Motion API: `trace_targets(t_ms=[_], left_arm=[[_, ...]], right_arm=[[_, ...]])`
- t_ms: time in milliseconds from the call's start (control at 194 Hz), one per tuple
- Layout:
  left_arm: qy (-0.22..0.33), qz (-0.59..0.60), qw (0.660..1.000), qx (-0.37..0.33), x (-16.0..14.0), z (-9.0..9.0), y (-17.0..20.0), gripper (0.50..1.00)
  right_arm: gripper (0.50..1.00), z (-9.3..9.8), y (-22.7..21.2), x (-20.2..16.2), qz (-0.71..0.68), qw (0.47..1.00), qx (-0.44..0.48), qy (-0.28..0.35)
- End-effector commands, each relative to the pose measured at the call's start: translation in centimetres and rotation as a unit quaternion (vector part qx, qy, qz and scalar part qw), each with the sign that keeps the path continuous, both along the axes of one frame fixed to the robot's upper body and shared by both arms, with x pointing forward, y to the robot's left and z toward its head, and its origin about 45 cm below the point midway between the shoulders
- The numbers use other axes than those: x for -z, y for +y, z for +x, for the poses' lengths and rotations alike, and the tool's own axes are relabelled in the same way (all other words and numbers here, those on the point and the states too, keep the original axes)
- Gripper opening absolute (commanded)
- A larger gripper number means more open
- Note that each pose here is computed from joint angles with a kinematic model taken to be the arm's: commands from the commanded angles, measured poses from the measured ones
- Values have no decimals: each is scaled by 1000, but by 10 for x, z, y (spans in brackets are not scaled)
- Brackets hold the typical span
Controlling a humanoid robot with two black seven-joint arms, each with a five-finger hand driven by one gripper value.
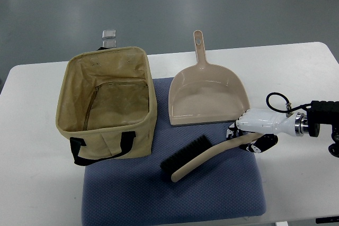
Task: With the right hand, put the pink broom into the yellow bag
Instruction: 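Lift the brush and carry it over the canvas bag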
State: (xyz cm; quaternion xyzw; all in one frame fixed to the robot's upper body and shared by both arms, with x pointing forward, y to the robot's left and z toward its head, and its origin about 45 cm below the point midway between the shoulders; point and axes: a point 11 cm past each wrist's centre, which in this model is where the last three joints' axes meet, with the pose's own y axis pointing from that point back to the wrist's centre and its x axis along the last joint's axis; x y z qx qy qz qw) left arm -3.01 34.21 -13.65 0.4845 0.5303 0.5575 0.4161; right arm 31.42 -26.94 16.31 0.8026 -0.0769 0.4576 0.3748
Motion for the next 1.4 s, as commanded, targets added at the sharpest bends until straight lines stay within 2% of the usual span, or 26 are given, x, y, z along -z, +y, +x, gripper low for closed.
trace_targets(t_ms=[0, 278, 629, 809, 994, 1175, 1396], left_arm=[[0, 0, 1000, 0, 0, 0, 0, 1000], [0, 0, 1000, 0, 0, 0, 0, 1000], [0, 0, 1000, 0, 0, 0, 0, 1000], [0, 0, 1000, 0, 0, 0, 0, 1000], [-1, 0, 1000, 0, 0, 0, 0, 1000], [-1, 0, 1000, 0, 0, 0, 0, 1000], [0, 0, 1000, 1, 0, 0, 0, 1000]], right_arm=[[500, 8, -3, -8, 6, 1000, 7, -23], [500, 47, -25, -69, 24, 992, 40, -113], [500, 108, -51, -188, 50, 968, 100, -224], [500, 131, -55, -229, 39, 961, 114, -249], [500, 145, -18, -259, 52, 956, 86, -276], [500, 154, 47, -285, 67, 952, 35, -296], [500, 146, 138, -283, 89, 950, -50, -294]])
